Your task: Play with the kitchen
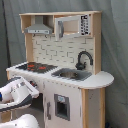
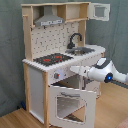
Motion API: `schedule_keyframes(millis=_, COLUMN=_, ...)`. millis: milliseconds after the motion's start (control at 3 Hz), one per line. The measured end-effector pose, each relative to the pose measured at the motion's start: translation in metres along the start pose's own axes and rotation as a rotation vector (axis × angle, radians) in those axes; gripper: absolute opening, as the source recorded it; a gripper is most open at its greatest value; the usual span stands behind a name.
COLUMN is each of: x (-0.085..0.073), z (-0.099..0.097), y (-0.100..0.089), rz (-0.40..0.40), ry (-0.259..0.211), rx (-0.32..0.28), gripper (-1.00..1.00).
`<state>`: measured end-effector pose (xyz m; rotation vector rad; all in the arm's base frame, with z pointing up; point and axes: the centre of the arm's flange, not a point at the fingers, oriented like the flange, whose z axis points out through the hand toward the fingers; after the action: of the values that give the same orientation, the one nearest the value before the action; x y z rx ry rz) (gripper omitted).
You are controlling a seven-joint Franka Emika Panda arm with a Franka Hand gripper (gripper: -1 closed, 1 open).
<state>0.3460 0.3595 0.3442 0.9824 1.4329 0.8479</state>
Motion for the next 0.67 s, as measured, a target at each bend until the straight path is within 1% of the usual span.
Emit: schedule_keyframes(millis=667, x=0.0001, z=0.0000, y=-0.0001, rz=0.218, ry=0.000, rx=-0.001, gripper=-1.00)
